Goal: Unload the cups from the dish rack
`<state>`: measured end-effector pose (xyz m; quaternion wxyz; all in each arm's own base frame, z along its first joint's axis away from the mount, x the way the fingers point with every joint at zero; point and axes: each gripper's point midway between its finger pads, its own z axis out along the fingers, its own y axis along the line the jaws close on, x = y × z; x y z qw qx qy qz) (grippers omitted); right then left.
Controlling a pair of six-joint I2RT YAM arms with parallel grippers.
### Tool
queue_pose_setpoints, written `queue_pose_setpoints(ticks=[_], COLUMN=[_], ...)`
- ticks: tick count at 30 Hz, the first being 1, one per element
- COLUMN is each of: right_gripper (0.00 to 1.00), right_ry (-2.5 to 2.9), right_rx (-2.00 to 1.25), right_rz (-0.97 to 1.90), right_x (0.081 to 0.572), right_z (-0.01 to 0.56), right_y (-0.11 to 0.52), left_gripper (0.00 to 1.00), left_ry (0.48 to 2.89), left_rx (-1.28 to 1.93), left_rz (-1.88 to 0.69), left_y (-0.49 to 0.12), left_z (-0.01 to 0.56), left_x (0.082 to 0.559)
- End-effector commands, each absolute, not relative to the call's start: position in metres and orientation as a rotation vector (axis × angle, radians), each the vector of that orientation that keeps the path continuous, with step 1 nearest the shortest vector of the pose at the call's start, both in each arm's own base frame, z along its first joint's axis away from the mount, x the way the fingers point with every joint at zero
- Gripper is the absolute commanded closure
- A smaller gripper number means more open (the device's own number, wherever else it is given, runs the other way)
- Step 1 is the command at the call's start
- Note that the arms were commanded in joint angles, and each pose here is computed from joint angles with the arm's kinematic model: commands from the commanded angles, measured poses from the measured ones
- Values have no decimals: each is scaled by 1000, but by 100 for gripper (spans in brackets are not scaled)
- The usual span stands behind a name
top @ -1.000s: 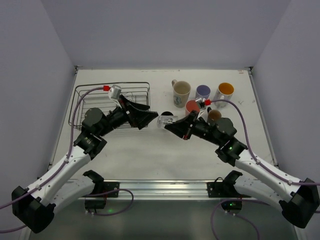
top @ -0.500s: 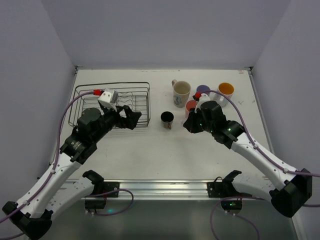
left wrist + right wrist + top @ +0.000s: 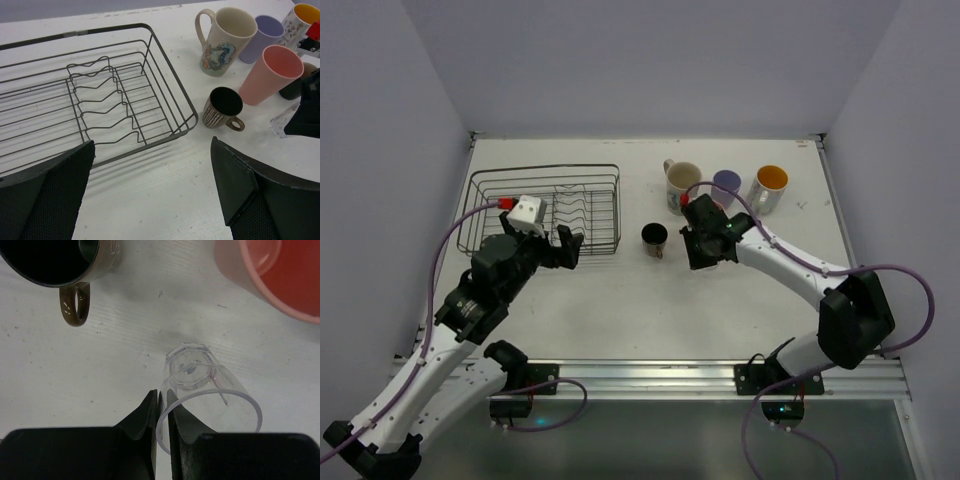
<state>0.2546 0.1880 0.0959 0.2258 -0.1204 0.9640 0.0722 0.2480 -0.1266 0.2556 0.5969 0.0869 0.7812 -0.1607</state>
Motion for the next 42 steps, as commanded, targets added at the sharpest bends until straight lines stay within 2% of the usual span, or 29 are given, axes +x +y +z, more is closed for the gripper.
queue_pose_setpoints(ticks=[1,11,16,18,19,20,30,34,39,42], right_gripper=[100,100,94,87,77,73,49,36,1,1], right_ry=[2646,2718,2726,2722,2714,2711,2516,2345,2074,1842], right_rx=[-370,-425,-427,-427,-429,-426,-393,-352,-261,-178], right_rz=[138,111,72,72,77,80,275,383,489,550], right_x=[267,273,275,275,276,276,279,273,259,239], right_z=[103,72,65,65,66,68,141,197,268,320], right_y=[192,206,203,204,206,206,219,215,195,169], left_gripper=[0,0,0,0,0,0,0,0,0,0], left_ry=[1772,1774,1770,1767,1766,1764,1763,1756,1681,1594], left_rx=[199,203,200,195,189,184,157,140,136,143], left_rz=[-336,-353,-364,-364,-362,-362,-338,-330,-423,-490], left_y=[-119,-119,-118,-117,-115,-115,-108,-106,-115,-119], left_z=[262,262,263,264,264,264,264,266,299,333], left_x=[249,249,249,249,249,250,254,255,250,241])
